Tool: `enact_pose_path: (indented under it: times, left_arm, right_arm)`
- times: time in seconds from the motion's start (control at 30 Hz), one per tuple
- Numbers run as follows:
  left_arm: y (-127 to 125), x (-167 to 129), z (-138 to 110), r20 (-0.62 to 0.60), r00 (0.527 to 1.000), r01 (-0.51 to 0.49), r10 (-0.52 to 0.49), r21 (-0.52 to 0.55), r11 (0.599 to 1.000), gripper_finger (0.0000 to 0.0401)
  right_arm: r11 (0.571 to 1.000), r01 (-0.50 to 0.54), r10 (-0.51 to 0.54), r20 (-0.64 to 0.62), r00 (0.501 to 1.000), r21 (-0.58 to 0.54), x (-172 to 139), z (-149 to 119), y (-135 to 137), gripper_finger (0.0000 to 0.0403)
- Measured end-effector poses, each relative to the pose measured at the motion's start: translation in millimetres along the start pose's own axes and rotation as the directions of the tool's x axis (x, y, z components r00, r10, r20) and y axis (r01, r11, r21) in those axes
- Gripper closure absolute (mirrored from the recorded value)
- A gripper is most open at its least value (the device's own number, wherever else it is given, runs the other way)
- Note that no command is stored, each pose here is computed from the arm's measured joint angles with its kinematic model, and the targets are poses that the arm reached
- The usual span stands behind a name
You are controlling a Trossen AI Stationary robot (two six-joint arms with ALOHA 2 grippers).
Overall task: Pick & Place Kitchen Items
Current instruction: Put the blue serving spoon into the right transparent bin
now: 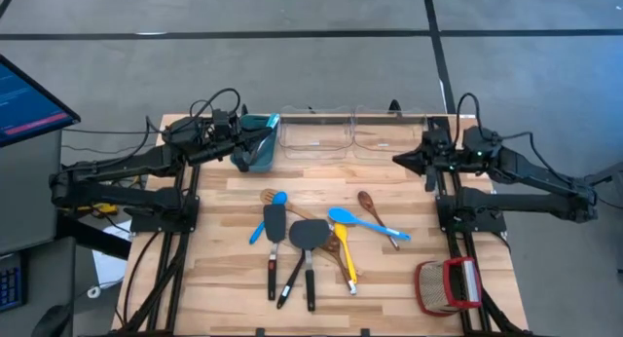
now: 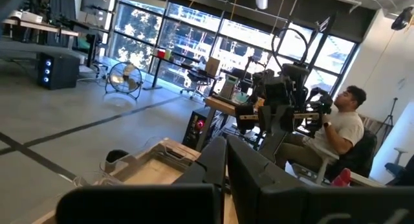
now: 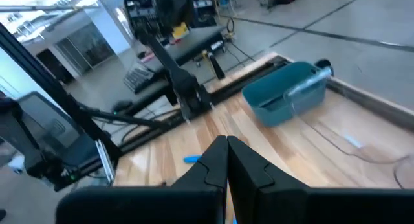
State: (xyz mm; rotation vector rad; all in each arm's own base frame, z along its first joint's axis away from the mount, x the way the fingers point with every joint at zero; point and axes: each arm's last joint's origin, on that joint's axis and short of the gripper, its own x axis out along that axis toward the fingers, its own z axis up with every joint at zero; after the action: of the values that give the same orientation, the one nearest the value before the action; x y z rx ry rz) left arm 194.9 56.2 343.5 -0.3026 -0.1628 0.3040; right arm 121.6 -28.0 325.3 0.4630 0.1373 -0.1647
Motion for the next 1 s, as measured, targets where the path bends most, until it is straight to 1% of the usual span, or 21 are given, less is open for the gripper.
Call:
enact_pose_path:
  times: [0.1, 0.3, 0.4, 0.5, 0.67, 0.77, 0.87, 1.0]
  left_arm:
    - [0.0, 0.0, 0.0, 0.0, 1.0, 0.0, 0.0, 0.0, 1.0, 0.0399]
    - [0.0, 0.0, 0.0, 0.0, 1.0, 0.0, 0.0, 0.0, 1.0, 0.0399]
    - [0.0, 0.0, -0.1, -0.001, 1.0, 0.0, 0.0, -0.001, 1.0, 0.0399]
    - [0.0, 0.0, -0.1, -0.001, 1.0, 0.0, 0.0, -0.003, 1.0, 0.0399]
    - [0.0, 0.0, -0.1, -0.001, 1.0, 0.0, 0.0, -0.004, 1.0, 0.0399]
    - [0.0, 0.0, -0.1, -0.001, 1.0, 0.001, -0.001, -0.004, 1.0, 0.0399]
    - [0.0, 0.0, -0.1, -0.001, 1.0, 0.001, -0.001, -0.004, 1.0, 0.0399]
    - [0.0, 0.0, -0.1, -0.001, 1.0, 0.001, -0.001, -0.004, 1.0, 0.0399]
  right_arm:
    - [1.0, -0.006, 0.006, -0.011, 1.0, 0.011, 7.0, 5.2, 2.6, 0.0402]
    - [1.0, -0.016, 0.017, -0.088, 0.996, 0.014, 22.1, 12.2, 10.4, 0.0402]
    - [1.0, -0.027, 0.028, -0.115, 0.993, 0.005, 27.4, 19.9, 17.2, 0.0403]
    - [0.999, -0.041, 0.04, -0.131, 0.991, -0.005, 29.9, 30.8, 25.6, 0.0403]
    - [0.993, -0.078, 0.061, -0.174, 0.983, -0.093, 29.1, 49.9, 41.8, 0.0403]
    - [0.991, -0.086, 0.062, -0.212, 0.975, -0.105, 27.3, 58.9, 49.9, 0.0403]
    - [0.99, -0.093, 0.062, -0.261, 0.963, -0.109, 27.0, 63.4, 56.4, 0.0403]
    - [0.989, -0.095, 0.052, -0.341, 0.939, -0.111, 30.5, 61.0, 61.3, 0.0403]
